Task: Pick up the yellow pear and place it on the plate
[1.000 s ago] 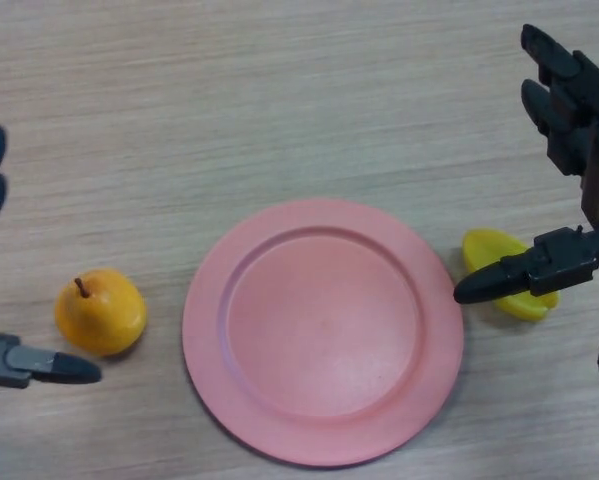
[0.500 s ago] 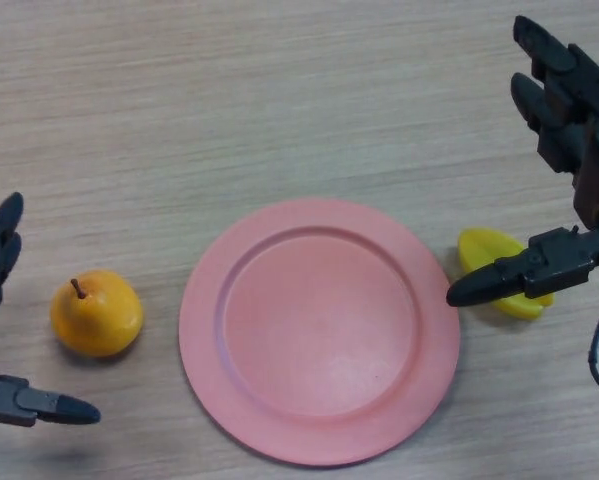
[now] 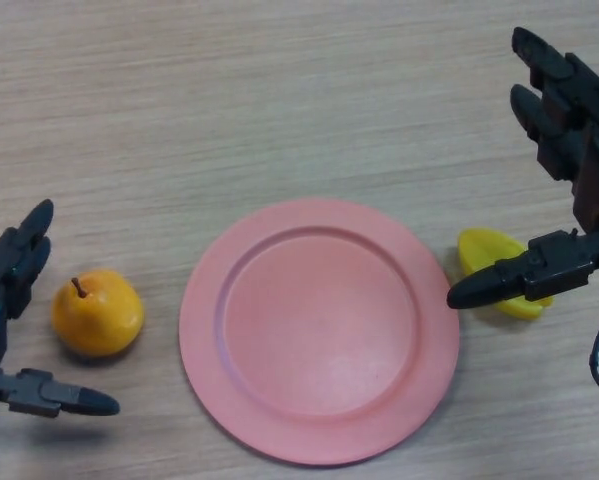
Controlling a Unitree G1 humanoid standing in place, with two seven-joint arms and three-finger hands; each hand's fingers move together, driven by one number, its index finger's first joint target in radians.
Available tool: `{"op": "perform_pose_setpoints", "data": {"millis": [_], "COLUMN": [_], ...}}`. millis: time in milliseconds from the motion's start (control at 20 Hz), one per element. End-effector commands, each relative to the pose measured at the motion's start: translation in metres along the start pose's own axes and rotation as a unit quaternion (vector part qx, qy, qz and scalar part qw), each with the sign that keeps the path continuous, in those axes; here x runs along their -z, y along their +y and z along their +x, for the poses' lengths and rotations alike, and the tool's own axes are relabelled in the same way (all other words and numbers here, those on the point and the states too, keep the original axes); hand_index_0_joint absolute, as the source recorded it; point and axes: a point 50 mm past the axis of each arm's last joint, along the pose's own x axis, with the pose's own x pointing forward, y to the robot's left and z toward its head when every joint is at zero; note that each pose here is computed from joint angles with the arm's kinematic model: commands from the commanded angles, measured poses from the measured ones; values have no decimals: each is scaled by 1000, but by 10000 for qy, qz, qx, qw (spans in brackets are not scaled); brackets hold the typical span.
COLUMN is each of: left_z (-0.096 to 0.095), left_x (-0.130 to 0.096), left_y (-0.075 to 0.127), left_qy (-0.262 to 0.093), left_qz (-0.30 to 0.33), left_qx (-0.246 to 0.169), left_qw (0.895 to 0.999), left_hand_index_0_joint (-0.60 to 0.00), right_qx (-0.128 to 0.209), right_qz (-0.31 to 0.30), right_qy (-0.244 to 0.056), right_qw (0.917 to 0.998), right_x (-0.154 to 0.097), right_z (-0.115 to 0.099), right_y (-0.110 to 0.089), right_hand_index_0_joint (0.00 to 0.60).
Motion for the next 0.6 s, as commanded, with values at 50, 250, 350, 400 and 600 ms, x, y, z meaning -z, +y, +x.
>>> {"op": "perform_pose_setpoints", "data": {"millis": [50, 250, 350, 400, 600], "left_z": [9, 19, 20, 20, 19], "left_x": [-32, -19, -15, -14, -22], "left_y": [32, 22, 19, 18, 24], "left_qy": [-1160, -1104, -1005, -979, -1094], "left_qz": [349, 966, 1129, 1142, 1376], "left_qx": [-697, -896, -776, -744, -864], "left_qw": [9902, 9851, 9855, 9858, 9806], "left_hand_index_0_joint": [-450, -600, -600, -600, -600], "right_qx": [217, 376, 417, 420, 438], "right_qz": [-423, -688, -677, -688, -716], "right_qy": [-906, -1049, -1050, -1037, -1011], "right_qw": [9948, 9914, 9913, 9913, 9913], "right_x": [-33, -34, -34, -34, -33], "right_z": [-4, -6, -6, -7, -7], "right_y": [-14, -20, -21, -22, -22], "right_hand_index_0_joint": [0, 0, 0, 0, 0]}}
